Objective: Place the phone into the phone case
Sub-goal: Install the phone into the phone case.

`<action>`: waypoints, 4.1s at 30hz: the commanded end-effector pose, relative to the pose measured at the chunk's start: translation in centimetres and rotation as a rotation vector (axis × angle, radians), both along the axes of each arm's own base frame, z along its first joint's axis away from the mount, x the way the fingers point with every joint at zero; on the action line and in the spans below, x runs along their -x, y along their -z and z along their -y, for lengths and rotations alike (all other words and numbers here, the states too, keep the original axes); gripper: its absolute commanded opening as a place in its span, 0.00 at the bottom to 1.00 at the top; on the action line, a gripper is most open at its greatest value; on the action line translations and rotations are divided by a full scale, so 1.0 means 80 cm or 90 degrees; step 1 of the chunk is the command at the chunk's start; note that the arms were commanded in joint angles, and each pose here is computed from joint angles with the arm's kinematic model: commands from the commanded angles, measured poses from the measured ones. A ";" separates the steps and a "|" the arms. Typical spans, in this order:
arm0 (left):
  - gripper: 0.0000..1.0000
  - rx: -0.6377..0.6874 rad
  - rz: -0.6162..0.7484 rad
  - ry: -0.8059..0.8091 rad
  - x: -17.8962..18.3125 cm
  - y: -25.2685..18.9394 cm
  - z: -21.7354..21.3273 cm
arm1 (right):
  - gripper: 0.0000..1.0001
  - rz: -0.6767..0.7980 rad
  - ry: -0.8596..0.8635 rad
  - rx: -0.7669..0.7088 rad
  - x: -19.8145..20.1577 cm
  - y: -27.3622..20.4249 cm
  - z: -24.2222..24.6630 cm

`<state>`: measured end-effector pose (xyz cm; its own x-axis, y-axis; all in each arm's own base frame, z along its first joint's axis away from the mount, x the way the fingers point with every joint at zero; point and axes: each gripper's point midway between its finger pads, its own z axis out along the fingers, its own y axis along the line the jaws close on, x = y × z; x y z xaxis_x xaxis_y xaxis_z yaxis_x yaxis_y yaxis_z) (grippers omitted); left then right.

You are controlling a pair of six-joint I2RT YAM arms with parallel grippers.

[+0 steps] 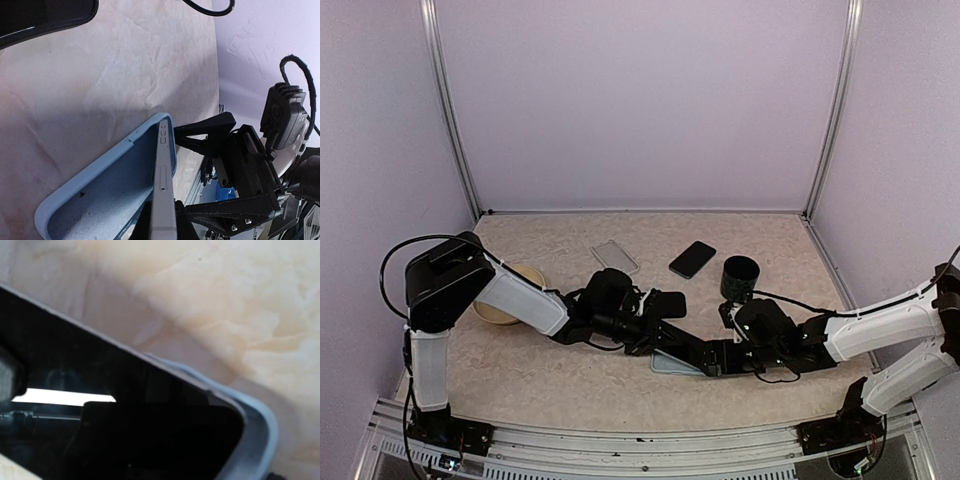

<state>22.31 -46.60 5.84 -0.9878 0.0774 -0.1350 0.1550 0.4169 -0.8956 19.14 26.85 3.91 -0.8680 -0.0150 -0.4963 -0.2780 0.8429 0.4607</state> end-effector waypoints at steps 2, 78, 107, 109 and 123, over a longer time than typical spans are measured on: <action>0.00 -0.003 -0.008 -0.027 -0.004 0.007 0.001 | 0.90 -0.001 -0.015 -0.018 0.000 0.001 -0.008; 0.00 -0.008 -0.031 -0.148 -0.024 0.021 -0.016 | 0.86 -0.014 -0.213 -0.052 0.043 -0.014 -0.076; 0.00 0.021 -0.051 -0.078 -0.001 0.027 -0.013 | 0.93 0.015 -0.148 0.042 -0.008 0.004 -0.050; 0.00 0.021 -0.051 -0.073 0.000 0.026 -0.013 | 0.93 0.017 -0.148 0.047 -0.011 0.007 -0.050; 0.00 0.027 -0.068 -0.064 0.002 0.032 -0.011 | 0.93 0.022 -0.171 0.035 -0.019 0.005 -0.064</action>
<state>23.41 -45.31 4.86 -0.9963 -0.0586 -0.0630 0.0371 0.3681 -0.9290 20.43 29.53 3.27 -0.8265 -0.2602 -0.4992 -0.4599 0.8235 0.3321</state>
